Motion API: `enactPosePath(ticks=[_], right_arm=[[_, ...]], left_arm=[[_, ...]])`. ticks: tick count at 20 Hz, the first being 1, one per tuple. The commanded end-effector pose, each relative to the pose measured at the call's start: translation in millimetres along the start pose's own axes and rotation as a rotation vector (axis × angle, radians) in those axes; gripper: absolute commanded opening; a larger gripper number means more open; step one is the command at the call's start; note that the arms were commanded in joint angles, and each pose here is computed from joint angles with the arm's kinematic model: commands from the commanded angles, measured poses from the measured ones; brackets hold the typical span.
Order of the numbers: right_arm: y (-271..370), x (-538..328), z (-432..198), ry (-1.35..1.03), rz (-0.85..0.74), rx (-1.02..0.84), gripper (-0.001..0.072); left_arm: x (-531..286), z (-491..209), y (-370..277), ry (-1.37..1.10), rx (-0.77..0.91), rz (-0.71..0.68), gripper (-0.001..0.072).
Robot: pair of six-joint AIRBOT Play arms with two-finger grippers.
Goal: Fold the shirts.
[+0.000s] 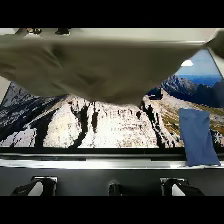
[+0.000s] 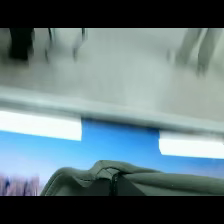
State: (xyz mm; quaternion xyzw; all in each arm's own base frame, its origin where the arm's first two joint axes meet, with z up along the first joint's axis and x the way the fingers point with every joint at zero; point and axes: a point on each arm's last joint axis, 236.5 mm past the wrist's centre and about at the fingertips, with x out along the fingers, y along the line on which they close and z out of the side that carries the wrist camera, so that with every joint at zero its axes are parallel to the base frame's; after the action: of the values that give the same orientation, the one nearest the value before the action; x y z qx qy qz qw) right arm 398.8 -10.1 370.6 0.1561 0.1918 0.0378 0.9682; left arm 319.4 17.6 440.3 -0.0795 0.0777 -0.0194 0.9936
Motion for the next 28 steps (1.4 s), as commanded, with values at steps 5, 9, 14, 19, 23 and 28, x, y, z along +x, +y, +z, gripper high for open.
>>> enactPosePath(ticks=[5,9,14,19,23,28], right_arm=[[40.5,-200.6,81.2,-0.500,-0.097,-0.120,0.0037],[47.4,-237.6,93.1,-0.568,-0.124,-0.151,0.0037],[7.3,-161.4,58.7,-0.285,-0.207,-0.109,0.0037],[-70.8,28.8,-86.0,0.505,-0.220,-0.064,0.0036],[-136.4,155.2,-199.5,0.837,-0.265,0.117,0.0036],[-146.7,275.7,-245.8,0.715,-0.153,0.332,0.0037]], left_arm=[[-138.7,115.3,-78.9,-0.405,0.071,-0.113,0.0023],[-160.3,127.5,-80.6,-0.459,0.109,-0.080,0.0022],[-83.5,76.7,-41.8,-0.170,0.082,-0.019,0.0023],[84.5,-133.1,26.7,0.535,-0.071,-0.041,0.0023],[168.2,-328.5,50.3,0.900,-0.195,-0.045,0.0022],[259.1,-399.9,46.2,0.887,-0.298,-0.038,0.0023]])
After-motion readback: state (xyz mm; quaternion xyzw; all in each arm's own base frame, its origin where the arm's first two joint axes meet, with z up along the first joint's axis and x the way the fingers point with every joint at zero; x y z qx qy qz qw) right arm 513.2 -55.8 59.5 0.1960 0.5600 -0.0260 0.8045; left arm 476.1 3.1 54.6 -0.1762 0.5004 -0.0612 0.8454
